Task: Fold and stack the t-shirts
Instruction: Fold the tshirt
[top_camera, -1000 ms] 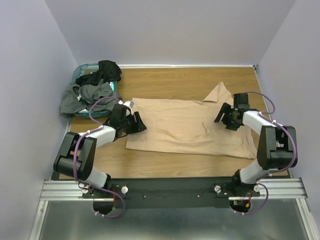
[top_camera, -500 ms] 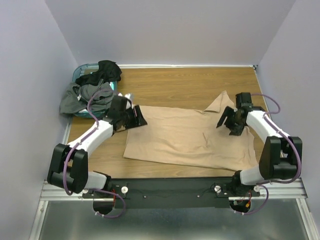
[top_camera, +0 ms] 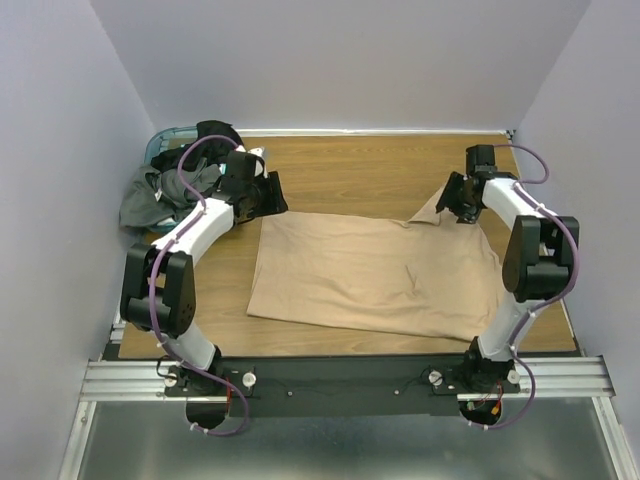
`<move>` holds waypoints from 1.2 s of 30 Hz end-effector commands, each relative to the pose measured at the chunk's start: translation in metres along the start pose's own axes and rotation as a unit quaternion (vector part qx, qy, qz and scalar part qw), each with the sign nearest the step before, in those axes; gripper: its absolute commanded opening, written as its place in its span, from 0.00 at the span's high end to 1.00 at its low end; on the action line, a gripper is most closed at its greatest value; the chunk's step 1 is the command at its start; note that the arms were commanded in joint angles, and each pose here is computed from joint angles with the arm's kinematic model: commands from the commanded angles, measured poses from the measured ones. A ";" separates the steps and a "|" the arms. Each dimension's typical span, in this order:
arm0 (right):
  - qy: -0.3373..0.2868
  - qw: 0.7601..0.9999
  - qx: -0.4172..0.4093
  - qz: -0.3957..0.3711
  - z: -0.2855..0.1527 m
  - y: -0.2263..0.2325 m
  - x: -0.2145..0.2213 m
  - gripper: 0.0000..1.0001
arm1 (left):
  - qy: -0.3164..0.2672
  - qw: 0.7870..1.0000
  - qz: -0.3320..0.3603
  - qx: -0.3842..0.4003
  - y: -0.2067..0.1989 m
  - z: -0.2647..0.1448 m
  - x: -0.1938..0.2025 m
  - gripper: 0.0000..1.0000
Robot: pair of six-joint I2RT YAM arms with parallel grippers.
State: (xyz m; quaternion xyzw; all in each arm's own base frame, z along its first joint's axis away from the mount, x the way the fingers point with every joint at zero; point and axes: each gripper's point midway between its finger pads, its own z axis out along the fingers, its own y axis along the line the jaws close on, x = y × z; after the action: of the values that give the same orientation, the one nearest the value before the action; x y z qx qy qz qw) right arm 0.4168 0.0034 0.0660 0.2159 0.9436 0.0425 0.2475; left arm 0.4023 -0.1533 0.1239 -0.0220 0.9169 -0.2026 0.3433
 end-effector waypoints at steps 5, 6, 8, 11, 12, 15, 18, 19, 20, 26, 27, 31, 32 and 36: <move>-0.050 0.998 -0.023 -0.024 0.025 0.018 -0.049 0.36 | 0.010 0.999 0.019 -0.036 0.023 0.014 -0.001 0.36; -0.053 0.998 -0.023 -0.026 0.031 0.019 -0.052 0.36 | 0.011 0.999 0.018 -0.038 0.025 0.016 0.000 0.36; -0.058 0.997 -0.024 -0.033 0.036 0.021 -0.058 0.37 | 0.015 0.999 0.016 -0.037 0.026 0.017 0.004 0.36; -0.069 0.996 -0.026 -0.041 0.045 0.026 -0.071 0.39 | 0.018 0.999 0.014 -0.039 0.029 0.017 0.006 0.36; -0.069 0.996 -0.028 -0.043 0.048 0.027 -0.072 0.39 | 0.018 0.999 0.014 -0.040 0.029 0.017 0.007 0.36; -0.073 0.996 -0.030 -0.051 0.061 0.031 -0.081 0.42 | 0.021 0.999 0.013 -0.041 0.031 0.018 0.008 0.36; -0.067 0.995 -0.048 -0.056 0.073 0.038 -0.081 0.44 | 0.019 0.999 0.016 -0.044 0.032 0.019 0.005 0.36; -0.068 0.995 -0.050 -0.057 0.076 0.039 -0.083 0.44 | 0.022 0.999 0.017 -0.046 0.034 0.021 0.006 0.36; -0.071 0.994 -0.054 -0.059 0.077 0.042 -0.087 0.46 | 0.023 0.998 0.018 -0.049 0.036 0.022 0.005 0.36; -0.059 0.995 -0.054 -0.062 0.088 0.041 -0.081 0.50 | 0.037 0.997 0.020 -0.062 0.048 0.034 0.011 0.36; -0.058 0.995 -0.054 -0.062 0.089 0.041 -0.080 0.50 | 0.043 0.997 0.019 -0.064 0.050 0.037 0.014 0.36; -0.050 0.995 -0.059 -0.062 0.093 0.042 -0.076 0.74 | 0.054 0.995 0.023 -0.078 0.061 0.046 0.018 0.36; -0.049 0.995 -0.058 -0.059 0.094 0.042 -0.075 0.88 | 0.053 0.995 0.023 -0.084 0.064 0.047 0.017 0.36; -0.055 0.996 -0.040 -0.055 0.090 0.034 -0.076 0.99 | 0.056 0.993 0.023 -0.097 0.072 0.056 0.016 0.36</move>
State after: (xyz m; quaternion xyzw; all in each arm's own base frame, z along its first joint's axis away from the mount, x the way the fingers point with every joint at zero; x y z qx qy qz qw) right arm 0.5285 0.0054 0.0290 0.1509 0.9390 0.0628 0.3025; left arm 0.4192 -0.1205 0.0494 -0.0228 0.9499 -0.1315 0.2827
